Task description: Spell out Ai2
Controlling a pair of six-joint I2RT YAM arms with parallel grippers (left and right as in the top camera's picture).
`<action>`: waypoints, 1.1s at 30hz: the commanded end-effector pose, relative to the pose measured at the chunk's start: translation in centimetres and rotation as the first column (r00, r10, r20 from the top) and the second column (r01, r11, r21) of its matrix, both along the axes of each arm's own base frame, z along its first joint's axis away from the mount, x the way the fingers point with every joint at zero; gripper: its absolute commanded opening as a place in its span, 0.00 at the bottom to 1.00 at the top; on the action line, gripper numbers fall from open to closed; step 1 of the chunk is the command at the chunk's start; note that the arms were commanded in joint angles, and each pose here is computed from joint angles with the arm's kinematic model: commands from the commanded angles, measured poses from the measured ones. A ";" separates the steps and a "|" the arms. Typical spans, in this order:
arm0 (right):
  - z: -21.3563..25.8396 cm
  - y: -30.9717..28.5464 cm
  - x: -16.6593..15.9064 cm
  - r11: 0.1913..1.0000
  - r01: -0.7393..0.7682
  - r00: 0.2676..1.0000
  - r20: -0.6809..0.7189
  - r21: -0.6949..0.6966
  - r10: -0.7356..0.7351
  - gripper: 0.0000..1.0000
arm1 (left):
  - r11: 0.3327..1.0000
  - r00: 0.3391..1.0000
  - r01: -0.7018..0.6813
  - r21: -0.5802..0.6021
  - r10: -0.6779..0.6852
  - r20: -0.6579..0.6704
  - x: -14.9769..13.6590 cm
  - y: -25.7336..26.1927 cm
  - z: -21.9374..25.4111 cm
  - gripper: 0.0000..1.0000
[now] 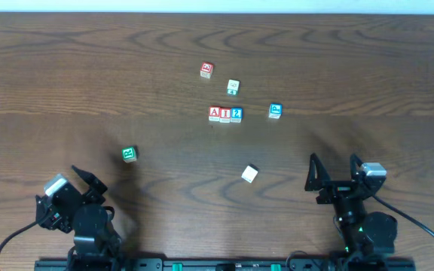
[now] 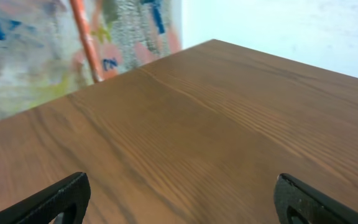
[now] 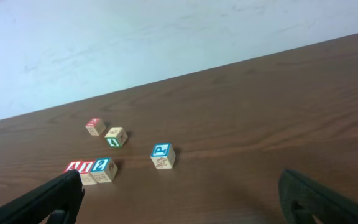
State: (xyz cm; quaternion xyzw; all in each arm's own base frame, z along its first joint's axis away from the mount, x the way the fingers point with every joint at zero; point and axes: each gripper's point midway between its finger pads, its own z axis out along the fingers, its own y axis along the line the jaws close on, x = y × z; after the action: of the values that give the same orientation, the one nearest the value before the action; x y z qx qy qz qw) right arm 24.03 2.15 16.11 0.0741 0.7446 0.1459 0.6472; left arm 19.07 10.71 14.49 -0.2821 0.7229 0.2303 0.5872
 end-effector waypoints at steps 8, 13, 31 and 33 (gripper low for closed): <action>-0.6 -0.2 0.0 1.000 0.012 1.000 -0.010 0.012 -0.011 0.99 | 0.870 0.882 0.464 -0.166 -0.471 0.001 3.7 -7.8 -2.6 0.95; -0.6 -0.2 0.0 1.000 0.012 1.000 -0.010 0.012 -0.011 0.99 | 0.835 0.851 0.517 -0.187 -0.525 0.008 3.9 -8.9 -2.7 0.95; -0.5 -0.1 0.0 0.918 -0.035 0.998 0.032 -0.395 0.052 0.99 | 0.835 0.851 0.517 -0.187 -0.525 0.008 3.9 -8.9 -2.7 0.95; -0.5 -0.1 0.0 0.905 -0.037 0.998 0.034 -0.425 0.057 0.99 | 0.835 0.851 0.517 -0.187 -0.525 0.008 3.9 -8.9 -2.7 0.95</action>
State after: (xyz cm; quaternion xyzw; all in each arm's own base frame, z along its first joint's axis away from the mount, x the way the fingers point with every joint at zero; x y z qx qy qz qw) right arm 24.03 2.15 16.11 -0.0441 0.7469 0.0421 0.6621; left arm 22.97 2.02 13.07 -0.1256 0.7924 0.0057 0.5969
